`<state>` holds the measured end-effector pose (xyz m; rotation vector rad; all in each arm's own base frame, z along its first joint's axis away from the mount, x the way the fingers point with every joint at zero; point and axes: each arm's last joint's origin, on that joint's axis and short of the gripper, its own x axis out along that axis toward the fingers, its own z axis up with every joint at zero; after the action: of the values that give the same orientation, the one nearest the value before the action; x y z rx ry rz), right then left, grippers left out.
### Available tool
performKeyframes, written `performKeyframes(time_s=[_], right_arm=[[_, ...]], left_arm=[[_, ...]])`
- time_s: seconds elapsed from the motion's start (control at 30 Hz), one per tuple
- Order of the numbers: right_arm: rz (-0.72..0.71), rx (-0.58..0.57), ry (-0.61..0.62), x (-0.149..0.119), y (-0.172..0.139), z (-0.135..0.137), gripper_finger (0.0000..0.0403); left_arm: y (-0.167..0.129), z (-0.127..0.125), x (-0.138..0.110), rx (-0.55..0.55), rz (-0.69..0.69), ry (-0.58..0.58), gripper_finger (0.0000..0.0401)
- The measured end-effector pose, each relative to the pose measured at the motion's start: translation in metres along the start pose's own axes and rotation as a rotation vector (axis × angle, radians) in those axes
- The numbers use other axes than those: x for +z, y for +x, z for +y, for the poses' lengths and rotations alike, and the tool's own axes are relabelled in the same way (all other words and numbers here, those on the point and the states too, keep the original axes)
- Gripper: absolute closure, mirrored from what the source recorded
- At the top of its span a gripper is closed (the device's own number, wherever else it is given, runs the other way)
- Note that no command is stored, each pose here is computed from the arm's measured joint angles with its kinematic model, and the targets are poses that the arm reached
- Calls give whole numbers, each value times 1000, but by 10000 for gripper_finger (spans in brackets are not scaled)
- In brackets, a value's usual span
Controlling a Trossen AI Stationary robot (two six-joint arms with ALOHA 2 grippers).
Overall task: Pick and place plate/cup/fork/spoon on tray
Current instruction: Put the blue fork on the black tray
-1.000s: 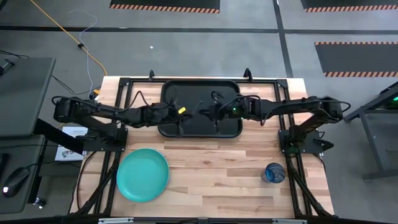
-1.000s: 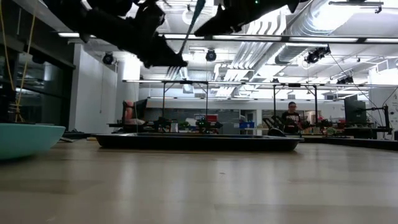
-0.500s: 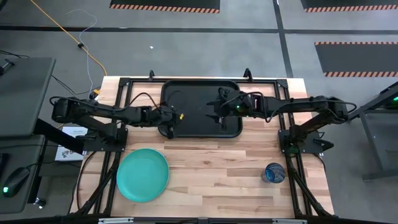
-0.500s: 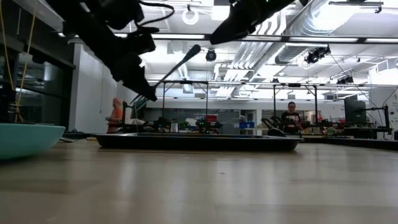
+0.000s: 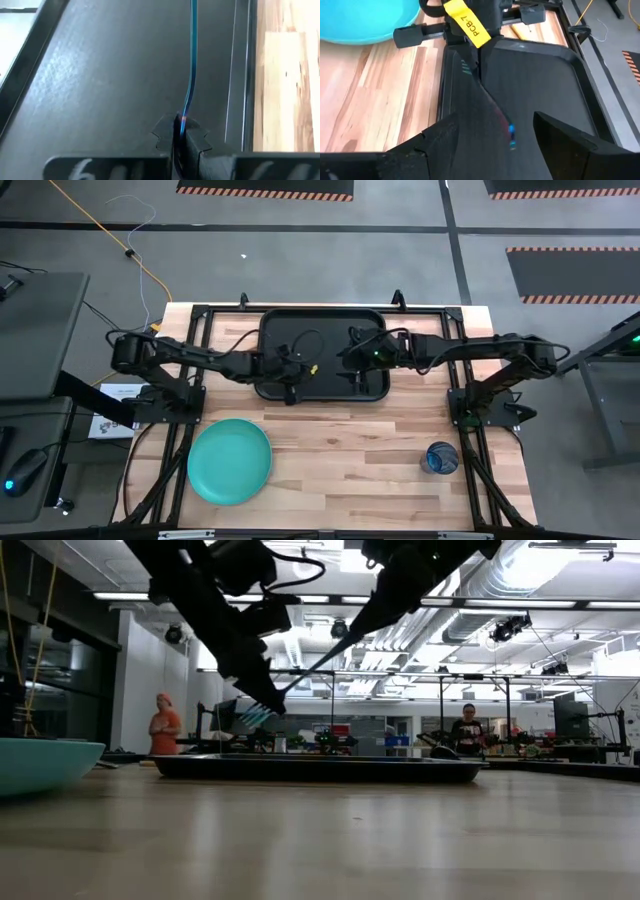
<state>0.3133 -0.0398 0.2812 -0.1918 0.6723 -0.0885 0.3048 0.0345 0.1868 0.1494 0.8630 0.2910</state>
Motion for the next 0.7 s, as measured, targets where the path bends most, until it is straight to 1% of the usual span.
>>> performKeyframes(time_s=[0.2,0.3,0.4,0.6,0.7], right_arm=[[25,-28,-17,-2,4,0,159],[34,-42,-25,-3,6,0,180],[31,-48,-28,-3,9,-1,220],[14,-50,-29,-2,11,-1,321],[6,-48,-37,-1,11,-1,362]], left_arm=[[1,0,1,-3,-2,5,401],[-2,1,4,-2,-28,-7,401],[-1,0,3,-12,-19,-4,401],[-1,0,4,-11,-28,-7,401],[-1,0,4,-10,-32,-9,401]])
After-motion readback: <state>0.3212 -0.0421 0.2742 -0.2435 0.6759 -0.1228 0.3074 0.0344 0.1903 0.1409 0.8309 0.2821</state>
